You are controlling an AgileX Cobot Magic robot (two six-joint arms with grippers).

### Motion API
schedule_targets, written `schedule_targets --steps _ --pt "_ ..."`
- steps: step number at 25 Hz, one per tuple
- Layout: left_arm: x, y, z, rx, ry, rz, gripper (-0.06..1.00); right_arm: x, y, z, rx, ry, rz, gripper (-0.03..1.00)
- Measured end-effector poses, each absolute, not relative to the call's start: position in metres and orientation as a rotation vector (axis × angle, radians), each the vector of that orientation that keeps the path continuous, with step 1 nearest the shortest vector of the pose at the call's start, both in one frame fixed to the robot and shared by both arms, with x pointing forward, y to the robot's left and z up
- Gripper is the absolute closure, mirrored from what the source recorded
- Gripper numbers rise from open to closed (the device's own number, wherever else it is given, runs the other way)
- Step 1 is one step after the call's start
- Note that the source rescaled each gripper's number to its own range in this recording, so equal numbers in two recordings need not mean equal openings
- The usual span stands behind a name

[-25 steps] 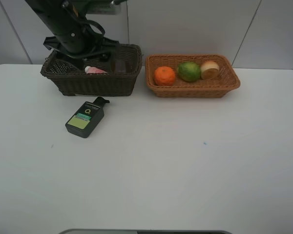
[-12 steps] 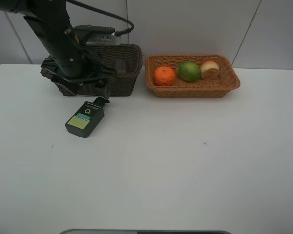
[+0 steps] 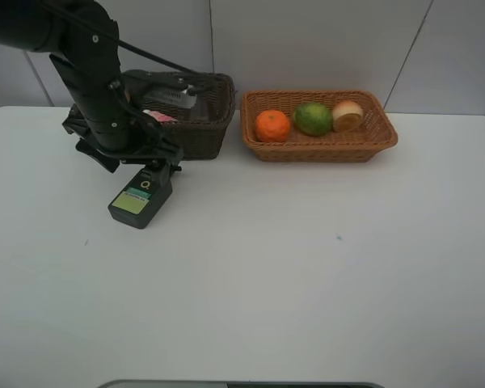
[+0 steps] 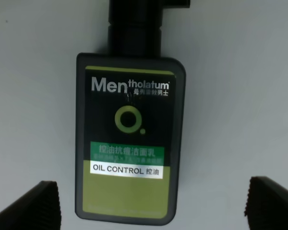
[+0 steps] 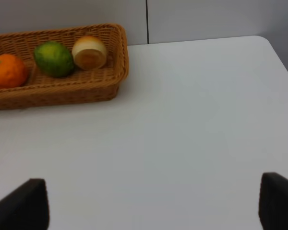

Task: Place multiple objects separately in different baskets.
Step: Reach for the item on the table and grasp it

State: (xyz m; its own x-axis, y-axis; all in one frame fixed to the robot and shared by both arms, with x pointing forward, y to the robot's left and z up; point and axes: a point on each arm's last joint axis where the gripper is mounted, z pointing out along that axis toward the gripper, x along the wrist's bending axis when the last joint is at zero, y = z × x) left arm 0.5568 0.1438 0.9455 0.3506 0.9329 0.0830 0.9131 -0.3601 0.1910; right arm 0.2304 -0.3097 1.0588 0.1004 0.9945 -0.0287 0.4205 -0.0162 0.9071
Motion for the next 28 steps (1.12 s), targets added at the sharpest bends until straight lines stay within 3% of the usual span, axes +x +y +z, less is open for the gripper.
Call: schedule_targets --steps 7,23,28 --pt "0.568 0.152 0.921 2.473 1.737 0.207 -0.04 0.23 -0.31 1.059 1.562 1.439 0.888 0.04" --pt "0.581 0.164 0.921 2.435 1.63 0.205 -0.04 0.23 -0.31 1.059 1.562 1.439 0.887 0.04" --pt "0.582 0.163 0.9 2.463 1.66 0.155 -0.04 0.23 -0.31 1.059 1.562 1.439 0.887 0.04"
